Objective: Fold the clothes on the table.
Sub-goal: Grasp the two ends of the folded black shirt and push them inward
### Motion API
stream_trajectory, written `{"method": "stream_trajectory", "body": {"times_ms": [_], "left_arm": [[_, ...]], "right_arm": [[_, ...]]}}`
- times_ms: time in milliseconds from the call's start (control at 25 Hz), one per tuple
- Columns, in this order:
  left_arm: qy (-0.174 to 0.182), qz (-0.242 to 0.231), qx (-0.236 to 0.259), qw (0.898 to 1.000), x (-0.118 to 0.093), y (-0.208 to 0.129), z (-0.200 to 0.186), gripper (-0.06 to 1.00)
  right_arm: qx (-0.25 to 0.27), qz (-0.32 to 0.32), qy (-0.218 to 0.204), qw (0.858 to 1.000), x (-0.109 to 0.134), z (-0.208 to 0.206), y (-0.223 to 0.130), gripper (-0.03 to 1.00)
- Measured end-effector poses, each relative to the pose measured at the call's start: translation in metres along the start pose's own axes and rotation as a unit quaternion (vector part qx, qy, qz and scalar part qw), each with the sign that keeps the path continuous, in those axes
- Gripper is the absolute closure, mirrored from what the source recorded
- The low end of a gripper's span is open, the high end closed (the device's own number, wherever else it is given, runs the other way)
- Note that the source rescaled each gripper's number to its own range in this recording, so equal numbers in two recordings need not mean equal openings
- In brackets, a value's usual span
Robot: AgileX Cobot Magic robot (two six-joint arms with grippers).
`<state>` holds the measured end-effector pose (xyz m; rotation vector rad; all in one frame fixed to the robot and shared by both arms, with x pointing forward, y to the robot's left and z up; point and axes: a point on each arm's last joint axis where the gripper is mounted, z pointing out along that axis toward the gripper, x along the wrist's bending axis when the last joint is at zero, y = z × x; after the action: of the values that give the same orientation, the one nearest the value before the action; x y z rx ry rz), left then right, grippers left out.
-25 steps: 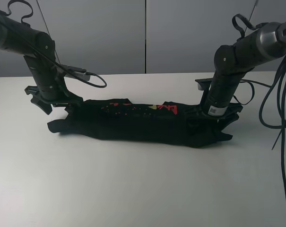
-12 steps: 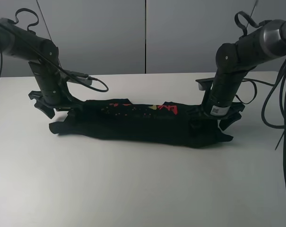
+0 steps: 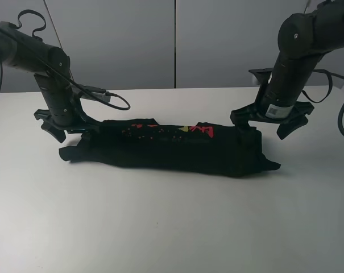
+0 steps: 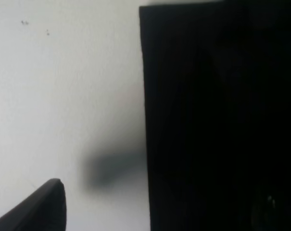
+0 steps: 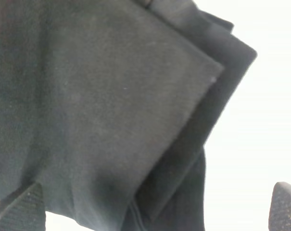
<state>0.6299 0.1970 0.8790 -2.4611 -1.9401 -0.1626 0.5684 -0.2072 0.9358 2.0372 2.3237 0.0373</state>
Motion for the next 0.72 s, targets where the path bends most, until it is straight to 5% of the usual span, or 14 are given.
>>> {"method": "stream_trajectory", "body": {"times_ms": [720], "left_arm": [[-0.003,-0.004,0.001,1.0,0.0,0.0,0.0,-0.05]], "right_arm": [[0.052,0.011,-0.009,0.999,0.005,0.053,0.026,-0.03]]}}
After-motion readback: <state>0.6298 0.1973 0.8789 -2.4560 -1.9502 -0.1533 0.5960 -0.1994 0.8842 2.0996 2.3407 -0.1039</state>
